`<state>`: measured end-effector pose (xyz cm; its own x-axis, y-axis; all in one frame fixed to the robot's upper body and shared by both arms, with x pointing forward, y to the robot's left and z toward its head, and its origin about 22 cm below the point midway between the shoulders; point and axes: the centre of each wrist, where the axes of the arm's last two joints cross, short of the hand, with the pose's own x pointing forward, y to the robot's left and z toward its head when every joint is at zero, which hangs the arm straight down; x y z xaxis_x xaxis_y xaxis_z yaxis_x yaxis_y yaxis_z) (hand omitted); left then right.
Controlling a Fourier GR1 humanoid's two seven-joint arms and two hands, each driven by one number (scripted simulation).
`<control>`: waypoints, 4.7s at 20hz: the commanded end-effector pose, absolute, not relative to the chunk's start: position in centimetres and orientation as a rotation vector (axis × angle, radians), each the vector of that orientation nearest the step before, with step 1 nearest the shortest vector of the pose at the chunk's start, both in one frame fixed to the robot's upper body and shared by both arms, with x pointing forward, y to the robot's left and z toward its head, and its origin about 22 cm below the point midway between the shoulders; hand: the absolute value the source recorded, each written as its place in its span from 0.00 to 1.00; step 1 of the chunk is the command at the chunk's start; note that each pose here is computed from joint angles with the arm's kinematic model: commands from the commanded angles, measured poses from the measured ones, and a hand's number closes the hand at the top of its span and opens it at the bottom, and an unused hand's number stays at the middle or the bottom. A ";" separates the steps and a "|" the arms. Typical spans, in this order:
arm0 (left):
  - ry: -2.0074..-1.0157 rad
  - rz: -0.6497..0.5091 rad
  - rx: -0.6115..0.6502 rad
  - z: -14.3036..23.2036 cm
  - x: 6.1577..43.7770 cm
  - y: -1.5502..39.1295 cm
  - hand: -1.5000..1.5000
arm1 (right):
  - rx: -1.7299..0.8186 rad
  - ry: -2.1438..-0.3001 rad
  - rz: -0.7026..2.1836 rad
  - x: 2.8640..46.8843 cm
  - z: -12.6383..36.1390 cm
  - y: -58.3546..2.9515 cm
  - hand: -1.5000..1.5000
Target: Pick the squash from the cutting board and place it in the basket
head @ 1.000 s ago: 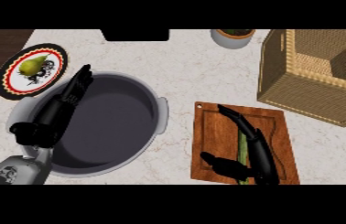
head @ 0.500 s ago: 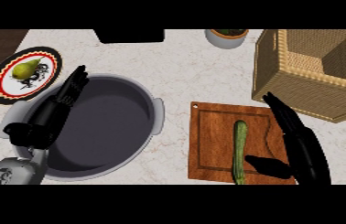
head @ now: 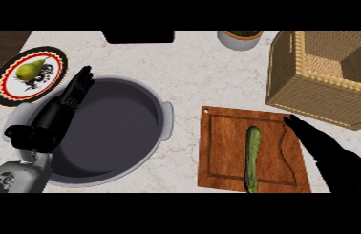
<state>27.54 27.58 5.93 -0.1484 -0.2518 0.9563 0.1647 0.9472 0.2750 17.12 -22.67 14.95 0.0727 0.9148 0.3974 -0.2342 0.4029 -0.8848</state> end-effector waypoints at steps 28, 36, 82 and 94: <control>-1.687 -0.375 0.048 5.2 28.6 25.6 0.50 | -0.753 -1.214 0.846 17.2 7.5 -24.8 0.00; -1.689 -0.358 0.054 5.0 29.1 28.6 0.50 | -0.733 -1.254 0.856 17.4 4.3 -24.2 0.00; -1.701 -0.396 0.043 5.8 27.5 26.6 0.50 | -0.644 -1.035 1.010 21.3 -1.7 -20.7 1.00; -1.692 -0.380 0.050 5.4 27.2 25.9 0.50 | -0.757 -1.089 1.204 20.6 -2.9 -18.8 1.00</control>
